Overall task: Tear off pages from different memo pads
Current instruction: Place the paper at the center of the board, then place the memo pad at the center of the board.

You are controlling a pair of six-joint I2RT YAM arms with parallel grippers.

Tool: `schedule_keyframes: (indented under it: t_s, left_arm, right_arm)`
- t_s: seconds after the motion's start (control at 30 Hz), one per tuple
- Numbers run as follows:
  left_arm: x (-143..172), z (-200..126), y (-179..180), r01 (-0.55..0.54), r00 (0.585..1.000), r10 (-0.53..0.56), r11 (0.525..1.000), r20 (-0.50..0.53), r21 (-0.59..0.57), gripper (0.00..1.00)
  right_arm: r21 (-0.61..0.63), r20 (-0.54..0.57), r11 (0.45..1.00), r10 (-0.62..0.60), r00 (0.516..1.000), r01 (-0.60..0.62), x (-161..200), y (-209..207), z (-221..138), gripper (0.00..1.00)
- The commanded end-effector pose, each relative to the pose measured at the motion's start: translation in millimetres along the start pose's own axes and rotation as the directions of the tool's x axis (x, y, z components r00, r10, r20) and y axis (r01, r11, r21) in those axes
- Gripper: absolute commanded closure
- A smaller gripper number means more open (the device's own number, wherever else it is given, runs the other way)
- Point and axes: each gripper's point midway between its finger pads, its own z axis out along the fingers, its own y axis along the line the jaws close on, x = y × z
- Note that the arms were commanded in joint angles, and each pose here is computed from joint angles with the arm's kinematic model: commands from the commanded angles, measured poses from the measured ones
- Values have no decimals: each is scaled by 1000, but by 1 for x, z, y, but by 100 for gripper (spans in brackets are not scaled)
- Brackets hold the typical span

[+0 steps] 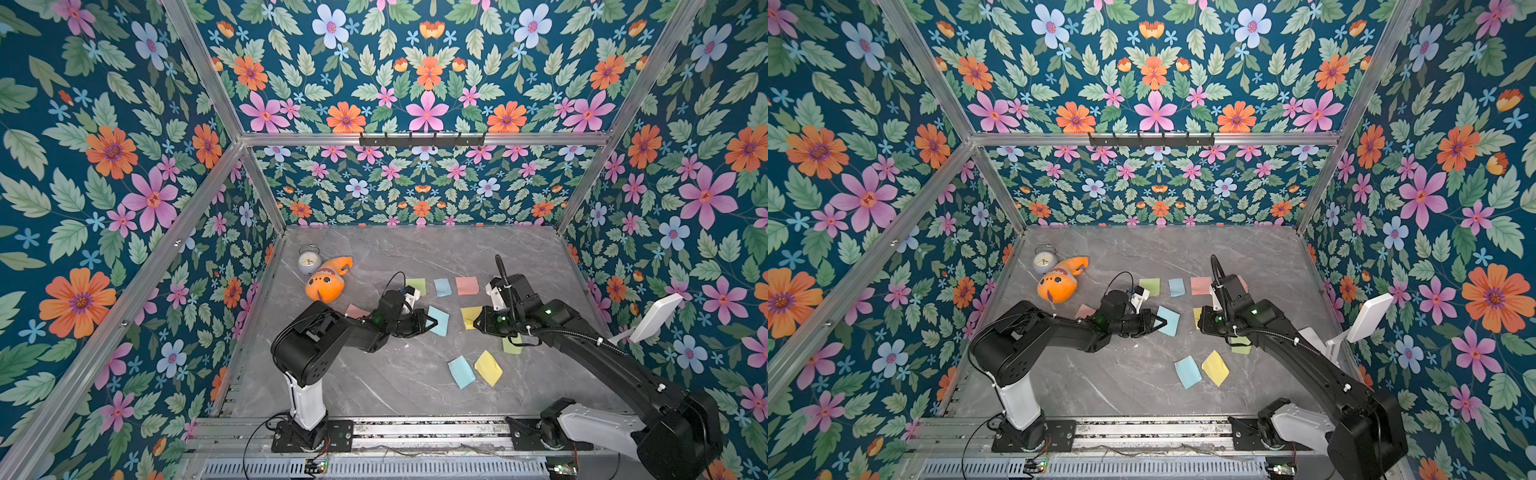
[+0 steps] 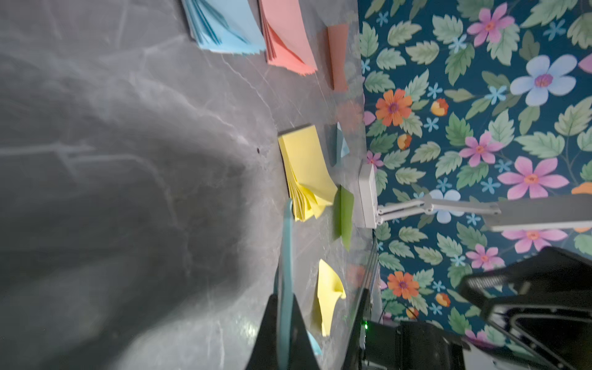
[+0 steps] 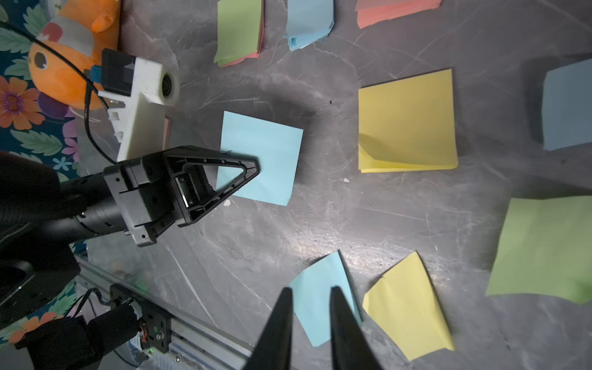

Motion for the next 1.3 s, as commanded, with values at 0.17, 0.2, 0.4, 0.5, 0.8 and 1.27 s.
schedule_keyframes:
  t_s: [0.17, 0.2, 0.4, 0.5, 0.8, 1.27]
  left_arm:
    - [-19, 16, -8, 26, 992, -34, 998, 123, 64, 100]
    - [-20, 18, -5, 28, 991, -35, 998, 127, 55, 100]
    - [-16, 32, 10, 52, 990, -52, 999, 129, -2, 100]
    - [-10, 39, 13, 60, 992, -58, 998, 115, -21, 100]
    - [-3, 44, 26, 80, 991, -69, 993, 116, -91, 95]
    - [23, 40, 42, 106, 994, -104, 962, 21, -253, 53]
  right_arm:
    - [178, -61, 984, 39, 997, -27, -6, -24, 20, 100]
    - [200, -71, 979, 40, 997, -25, -7, -27, 22, 100]
    - [256, -116, 966, 62, 991, -30, -8, -29, 30, 100]
    - [269, -127, 963, 50, 991, -14, -8, -26, 33, 91]
    - [253, -102, 967, 3, 995, 23, -16, -13, 33, 57]
    - [222, -59, 974, -27, 998, 39, -26, -3, 35, 51]
